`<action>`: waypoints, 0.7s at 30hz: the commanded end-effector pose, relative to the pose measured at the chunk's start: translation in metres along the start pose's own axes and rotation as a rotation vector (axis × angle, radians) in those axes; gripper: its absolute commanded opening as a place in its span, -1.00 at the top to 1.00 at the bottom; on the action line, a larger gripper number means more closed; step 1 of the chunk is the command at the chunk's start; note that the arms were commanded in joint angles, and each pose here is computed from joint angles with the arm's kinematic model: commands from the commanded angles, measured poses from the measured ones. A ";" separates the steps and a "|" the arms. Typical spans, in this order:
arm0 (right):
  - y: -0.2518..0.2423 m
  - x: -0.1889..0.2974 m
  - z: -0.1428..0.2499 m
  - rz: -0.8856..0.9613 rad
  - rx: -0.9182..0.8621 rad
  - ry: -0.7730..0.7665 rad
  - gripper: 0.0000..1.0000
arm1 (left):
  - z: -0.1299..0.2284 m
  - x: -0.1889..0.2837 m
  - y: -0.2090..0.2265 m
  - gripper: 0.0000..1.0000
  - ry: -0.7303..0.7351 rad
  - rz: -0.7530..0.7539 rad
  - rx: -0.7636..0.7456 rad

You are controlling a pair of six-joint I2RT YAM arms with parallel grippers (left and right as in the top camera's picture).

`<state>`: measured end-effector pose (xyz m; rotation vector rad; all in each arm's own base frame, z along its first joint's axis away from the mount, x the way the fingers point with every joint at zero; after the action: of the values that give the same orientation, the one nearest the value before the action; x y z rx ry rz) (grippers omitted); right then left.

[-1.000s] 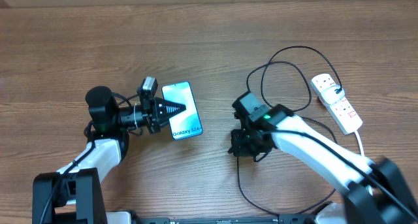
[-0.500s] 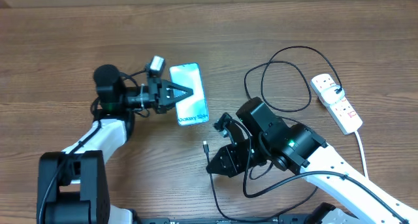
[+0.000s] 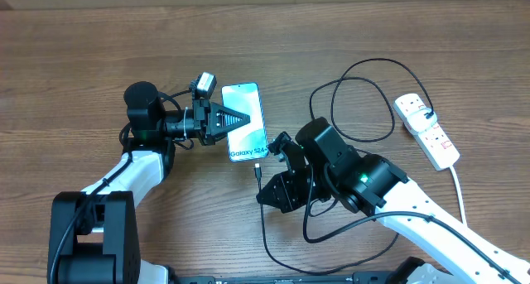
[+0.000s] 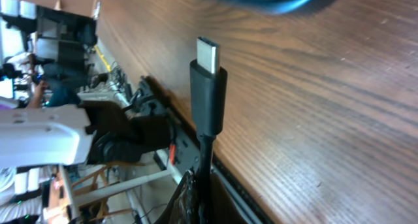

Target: Plug charger to phone and switch on socket

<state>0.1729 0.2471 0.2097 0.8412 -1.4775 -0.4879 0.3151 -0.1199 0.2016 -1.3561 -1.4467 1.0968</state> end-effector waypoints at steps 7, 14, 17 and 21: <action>0.007 -0.002 -0.014 -0.005 0.038 -0.060 0.92 | -0.003 0.000 -0.007 0.92 0.020 0.012 -0.049; 0.015 -0.002 -0.009 -0.075 0.053 -0.008 0.92 | -0.004 0.000 -0.007 0.92 0.016 0.011 -0.078; 0.017 -0.002 -0.010 -0.086 0.061 -0.012 0.92 | -0.004 0.000 -0.007 0.92 0.009 0.007 -0.077; 0.018 -0.002 -0.011 -0.091 0.068 -0.019 0.92 | -0.004 -0.001 -0.007 0.92 0.015 0.010 -0.077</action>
<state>0.1801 0.2579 0.2135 0.9182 -1.4836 -0.5123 0.3152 -0.1199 0.2015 -1.3630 -1.4551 1.0908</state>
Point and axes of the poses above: each gripper's point midway between its finger pads, its own x axis back along the fingers, its own y axis along the line the jaws close on, z = x × y, the point moved 6 cm from there along x, back along the fingers, and after that the axes turned 12 degrees about -x, right-handed, at the moved point
